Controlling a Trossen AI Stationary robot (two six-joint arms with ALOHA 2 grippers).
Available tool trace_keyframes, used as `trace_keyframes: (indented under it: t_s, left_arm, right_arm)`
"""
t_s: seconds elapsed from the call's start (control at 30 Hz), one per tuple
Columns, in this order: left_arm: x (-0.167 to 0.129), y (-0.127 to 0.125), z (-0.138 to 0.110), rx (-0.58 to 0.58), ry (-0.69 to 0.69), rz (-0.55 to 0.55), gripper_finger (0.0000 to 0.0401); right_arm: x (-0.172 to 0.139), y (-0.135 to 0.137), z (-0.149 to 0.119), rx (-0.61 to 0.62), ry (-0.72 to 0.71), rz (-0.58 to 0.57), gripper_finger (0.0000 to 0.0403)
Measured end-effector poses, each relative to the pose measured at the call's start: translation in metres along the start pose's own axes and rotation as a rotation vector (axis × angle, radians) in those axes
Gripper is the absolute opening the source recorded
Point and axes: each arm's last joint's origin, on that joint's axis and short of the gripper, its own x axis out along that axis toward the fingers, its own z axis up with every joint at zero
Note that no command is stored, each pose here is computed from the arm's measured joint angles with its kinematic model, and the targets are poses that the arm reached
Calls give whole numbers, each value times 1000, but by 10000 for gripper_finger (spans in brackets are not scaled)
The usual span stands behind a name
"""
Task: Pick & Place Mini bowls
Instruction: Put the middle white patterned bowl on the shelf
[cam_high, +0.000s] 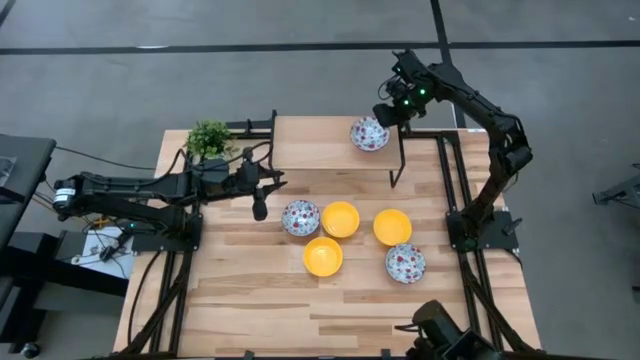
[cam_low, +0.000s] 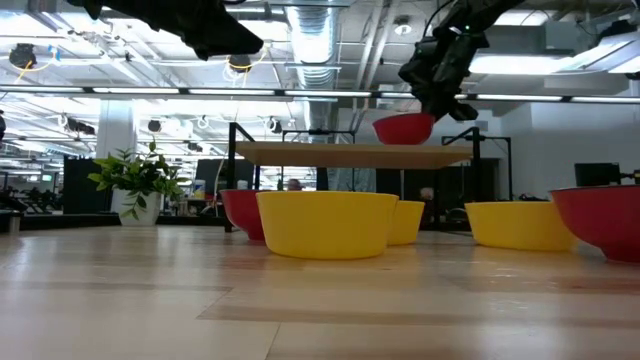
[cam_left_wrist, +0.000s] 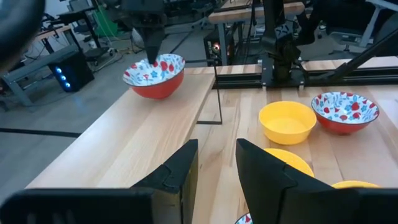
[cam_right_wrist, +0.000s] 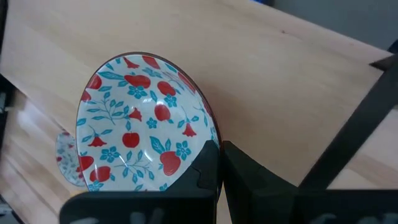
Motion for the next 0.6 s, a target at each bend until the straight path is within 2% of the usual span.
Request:
trace_keyframes:
  t_s: [0.4, 0.6]
  left_arm:
    - [0, 0, 1, -2, -7, 1, 108]
    - [0, 0, 1, -2, -10, -6, 108]
  right_arm:
    - [3, 8, 0, -36, -4, 7, 0]
    - [5, 11, -1, -48, -5, -25, 0]
